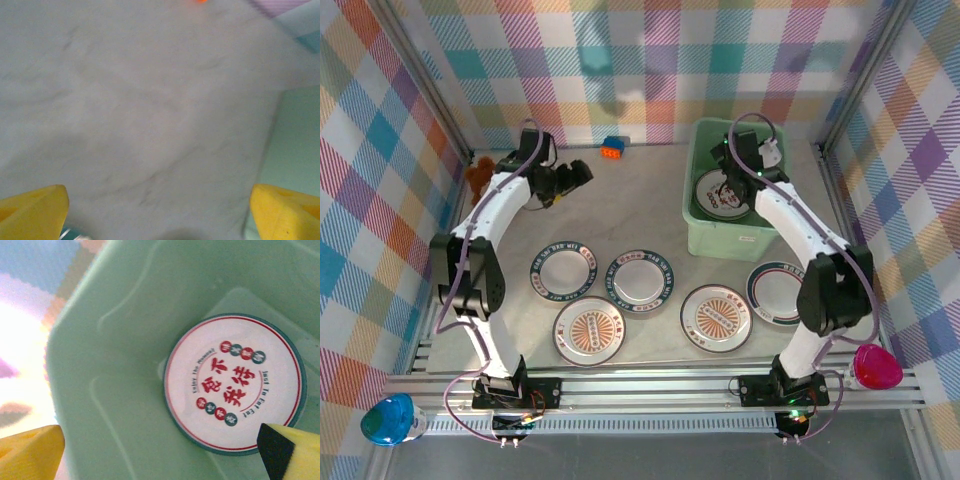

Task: Place the plates into the plastic bin on the countertop

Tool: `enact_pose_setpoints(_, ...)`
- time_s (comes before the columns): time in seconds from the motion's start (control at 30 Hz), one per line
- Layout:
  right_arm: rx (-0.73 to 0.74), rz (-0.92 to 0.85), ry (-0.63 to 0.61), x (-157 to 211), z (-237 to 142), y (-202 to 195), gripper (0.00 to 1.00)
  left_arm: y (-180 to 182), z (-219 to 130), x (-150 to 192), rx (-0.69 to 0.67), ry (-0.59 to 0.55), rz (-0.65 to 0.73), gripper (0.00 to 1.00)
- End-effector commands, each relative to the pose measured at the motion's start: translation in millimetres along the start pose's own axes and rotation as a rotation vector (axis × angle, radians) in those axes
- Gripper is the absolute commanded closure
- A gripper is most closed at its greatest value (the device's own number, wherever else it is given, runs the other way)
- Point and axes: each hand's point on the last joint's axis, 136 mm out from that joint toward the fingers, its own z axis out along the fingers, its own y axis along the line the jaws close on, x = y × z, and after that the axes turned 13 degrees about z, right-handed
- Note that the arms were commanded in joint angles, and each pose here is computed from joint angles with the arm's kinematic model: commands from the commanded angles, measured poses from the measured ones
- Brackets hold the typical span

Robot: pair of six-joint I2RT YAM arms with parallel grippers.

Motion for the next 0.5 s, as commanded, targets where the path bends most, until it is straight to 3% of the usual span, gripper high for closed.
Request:
enact_pose_setpoints(0.0,-0.1,-0.136,0.083,1.0,-32.8,20.8,0.0,50.3,-18.2,49.4,-0.172,0.111,-0.053,0.07)
enact_pose_setpoints(0.23,-0.136,-0.17,0.201,18.6,-61.6,4.2,0.04,91.9,-40.3,95.4,-0.273,0.1,-0.119,0.06)
enact_pose_setpoints(0.47,-0.166,-0.192,0.312,36.8,-76.3,-1.7,0.05,117.2,-42.5,141.0,-0.312,0.166,-0.169,0.06)
